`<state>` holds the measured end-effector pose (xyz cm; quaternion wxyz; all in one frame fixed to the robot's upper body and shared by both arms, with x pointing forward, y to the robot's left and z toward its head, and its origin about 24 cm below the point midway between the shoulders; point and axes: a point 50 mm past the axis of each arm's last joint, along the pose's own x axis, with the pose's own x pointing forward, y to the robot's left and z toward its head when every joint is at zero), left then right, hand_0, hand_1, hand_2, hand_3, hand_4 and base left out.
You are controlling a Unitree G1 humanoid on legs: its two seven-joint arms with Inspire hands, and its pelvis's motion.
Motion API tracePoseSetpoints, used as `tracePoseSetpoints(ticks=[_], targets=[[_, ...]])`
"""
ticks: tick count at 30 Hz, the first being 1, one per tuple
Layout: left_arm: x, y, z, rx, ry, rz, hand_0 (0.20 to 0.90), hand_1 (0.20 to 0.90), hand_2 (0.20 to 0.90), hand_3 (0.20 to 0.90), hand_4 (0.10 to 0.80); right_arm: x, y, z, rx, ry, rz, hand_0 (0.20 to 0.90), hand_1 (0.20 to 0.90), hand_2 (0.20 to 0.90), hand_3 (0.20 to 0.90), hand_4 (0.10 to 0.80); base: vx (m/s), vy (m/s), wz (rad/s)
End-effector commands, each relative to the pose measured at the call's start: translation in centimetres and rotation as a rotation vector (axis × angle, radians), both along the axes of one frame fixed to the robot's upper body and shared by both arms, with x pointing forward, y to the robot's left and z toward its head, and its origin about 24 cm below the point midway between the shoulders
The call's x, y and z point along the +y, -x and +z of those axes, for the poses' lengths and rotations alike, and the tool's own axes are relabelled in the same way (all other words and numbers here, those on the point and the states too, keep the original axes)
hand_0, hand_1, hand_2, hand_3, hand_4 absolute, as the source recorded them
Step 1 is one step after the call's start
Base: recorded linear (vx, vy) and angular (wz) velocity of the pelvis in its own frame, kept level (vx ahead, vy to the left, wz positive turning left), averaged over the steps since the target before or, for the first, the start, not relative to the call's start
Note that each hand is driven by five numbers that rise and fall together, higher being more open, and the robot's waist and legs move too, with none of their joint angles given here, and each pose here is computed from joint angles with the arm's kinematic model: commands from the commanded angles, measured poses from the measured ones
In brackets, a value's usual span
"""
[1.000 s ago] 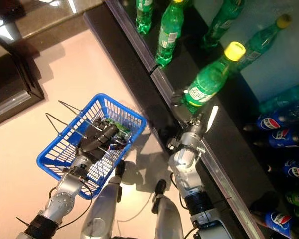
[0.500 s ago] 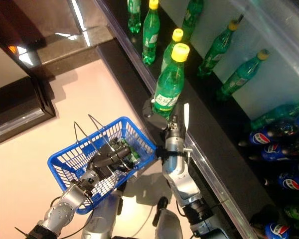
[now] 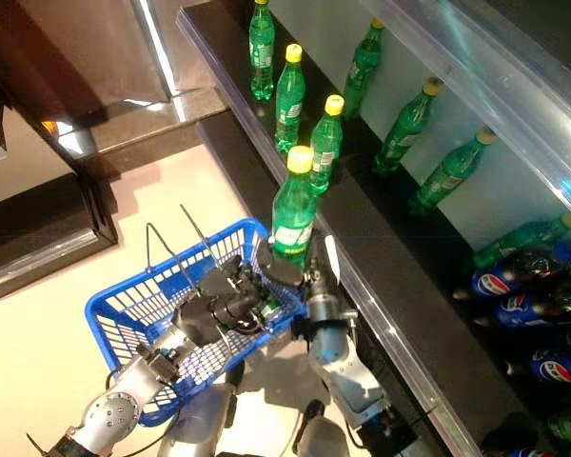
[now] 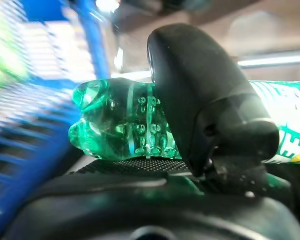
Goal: Pick up the drink and place into the basket.
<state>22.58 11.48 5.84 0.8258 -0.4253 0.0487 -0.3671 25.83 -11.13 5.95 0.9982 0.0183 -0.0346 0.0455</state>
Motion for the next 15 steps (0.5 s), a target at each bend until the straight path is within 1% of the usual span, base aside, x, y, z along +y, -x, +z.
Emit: tracePoseSetpoints(ticks=[1, 8, 15], targets=[[-3.3, 4.5, 12.7, -0.701, 0.619, -0.253, 0.3, 0.3, 0.3, 0.2, 0.1, 1.7, 1.0, 3.7, -0.213, -0.081, 0.177, 0.3, 0.3, 0.3, 0.2, 0.1, 0.075, 0.031, 0.01], [-3.9, 4.9, 12.8, -0.69, 0.714, -0.281, 0.3, 0.3, 0.3, 0.2, 0.1, 2.5, 1.6, 1.1, -0.098, -0.059, 0.26, 0.3, 0.3, 0.3, 0.2, 0.1, 0.049, 0.009, 0.02], [-4.7, 5.1, 13.0, -0.672, 0.74, -0.307, 0.3, 0.3, 0.3, 0.2, 0.1, 3.2, 2.1, -1.2, 0.008, 0.071, 0.373, 0.3, 0.3, 0.3, 0.2, 0.1, 0.016, -0.003, -0.01]])
